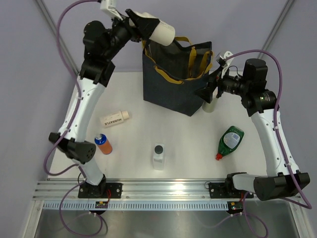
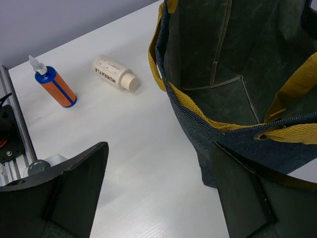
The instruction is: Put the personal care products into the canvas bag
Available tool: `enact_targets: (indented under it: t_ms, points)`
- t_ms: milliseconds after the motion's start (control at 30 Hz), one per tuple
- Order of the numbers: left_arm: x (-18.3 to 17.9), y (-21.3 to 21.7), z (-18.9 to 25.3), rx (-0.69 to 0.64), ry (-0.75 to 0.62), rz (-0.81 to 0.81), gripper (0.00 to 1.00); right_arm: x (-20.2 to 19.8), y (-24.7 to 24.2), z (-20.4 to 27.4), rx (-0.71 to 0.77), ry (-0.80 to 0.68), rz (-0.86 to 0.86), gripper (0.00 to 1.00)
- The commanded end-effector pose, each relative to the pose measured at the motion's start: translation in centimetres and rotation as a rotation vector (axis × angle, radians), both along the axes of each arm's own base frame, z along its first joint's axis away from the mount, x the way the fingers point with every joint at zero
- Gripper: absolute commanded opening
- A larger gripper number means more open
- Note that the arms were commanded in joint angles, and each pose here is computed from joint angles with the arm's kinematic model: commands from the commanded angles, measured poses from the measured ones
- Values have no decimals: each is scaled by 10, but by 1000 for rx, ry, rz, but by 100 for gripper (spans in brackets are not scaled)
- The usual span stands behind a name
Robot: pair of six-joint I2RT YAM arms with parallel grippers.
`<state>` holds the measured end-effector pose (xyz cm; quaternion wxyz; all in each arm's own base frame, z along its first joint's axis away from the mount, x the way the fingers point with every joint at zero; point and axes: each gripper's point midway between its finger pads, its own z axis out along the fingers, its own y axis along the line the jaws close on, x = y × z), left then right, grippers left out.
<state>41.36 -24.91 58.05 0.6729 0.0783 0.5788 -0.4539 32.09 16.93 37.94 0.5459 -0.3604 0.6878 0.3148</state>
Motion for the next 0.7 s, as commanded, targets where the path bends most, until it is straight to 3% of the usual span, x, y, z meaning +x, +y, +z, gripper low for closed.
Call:
enact_targets:
  t_ms: [0, 200, 367, 667]
  points:
    - [28, -34, 15, -15, -98, 9, 0, -10, -4, 22, 39, -60, 0, 91]
    - [66, -77, -68, 195, -35, 39, 0, -7, -32, 27, 52, -73, -94, 91]
    - [64, -108, -123, 360, -14, -8, 0, 2, -54, 23, 76, -52, -159, 91]
    - [97, -127, -229, 573, 59, -4, 2, 8, -59, 8, 93, -3, -159, 91]
